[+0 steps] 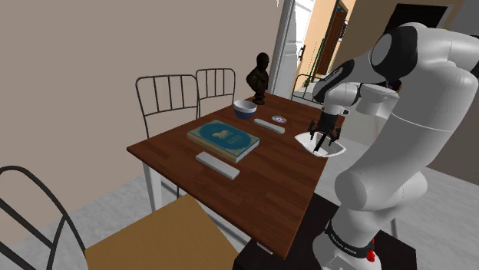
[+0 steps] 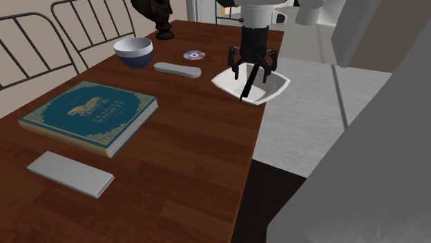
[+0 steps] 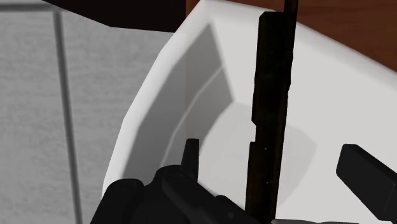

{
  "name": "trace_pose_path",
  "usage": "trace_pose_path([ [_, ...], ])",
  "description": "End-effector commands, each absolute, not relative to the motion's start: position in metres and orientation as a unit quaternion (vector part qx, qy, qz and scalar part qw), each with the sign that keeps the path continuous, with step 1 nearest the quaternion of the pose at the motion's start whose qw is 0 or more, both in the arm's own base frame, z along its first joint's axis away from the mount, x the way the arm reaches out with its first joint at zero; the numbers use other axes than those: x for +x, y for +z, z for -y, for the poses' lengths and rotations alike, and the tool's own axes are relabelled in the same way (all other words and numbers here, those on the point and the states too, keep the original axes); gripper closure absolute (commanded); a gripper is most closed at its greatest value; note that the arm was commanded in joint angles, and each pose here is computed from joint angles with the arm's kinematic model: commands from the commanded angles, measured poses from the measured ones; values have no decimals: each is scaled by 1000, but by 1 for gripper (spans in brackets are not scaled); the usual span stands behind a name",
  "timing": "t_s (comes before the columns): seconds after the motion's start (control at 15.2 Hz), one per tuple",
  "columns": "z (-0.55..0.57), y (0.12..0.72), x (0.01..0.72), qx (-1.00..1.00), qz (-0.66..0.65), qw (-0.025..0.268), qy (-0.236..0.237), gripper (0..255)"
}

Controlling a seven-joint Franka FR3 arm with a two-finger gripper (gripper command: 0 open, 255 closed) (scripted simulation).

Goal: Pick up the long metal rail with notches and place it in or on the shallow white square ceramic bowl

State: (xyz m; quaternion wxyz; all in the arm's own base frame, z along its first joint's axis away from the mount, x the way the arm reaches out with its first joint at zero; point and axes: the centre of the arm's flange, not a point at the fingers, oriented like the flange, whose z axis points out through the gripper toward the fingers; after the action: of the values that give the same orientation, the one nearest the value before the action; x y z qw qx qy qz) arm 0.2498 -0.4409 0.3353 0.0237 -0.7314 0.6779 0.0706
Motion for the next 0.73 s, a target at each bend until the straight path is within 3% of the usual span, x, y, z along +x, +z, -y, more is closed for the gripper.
trace_pose_path([
  [0.0,444,355,250,-731,-678,24,71,0],
  [0.13,447,379,252,-731,-678,24,71,0],
  [0.66,447,379,252,-731,-678,24,71,0],
])
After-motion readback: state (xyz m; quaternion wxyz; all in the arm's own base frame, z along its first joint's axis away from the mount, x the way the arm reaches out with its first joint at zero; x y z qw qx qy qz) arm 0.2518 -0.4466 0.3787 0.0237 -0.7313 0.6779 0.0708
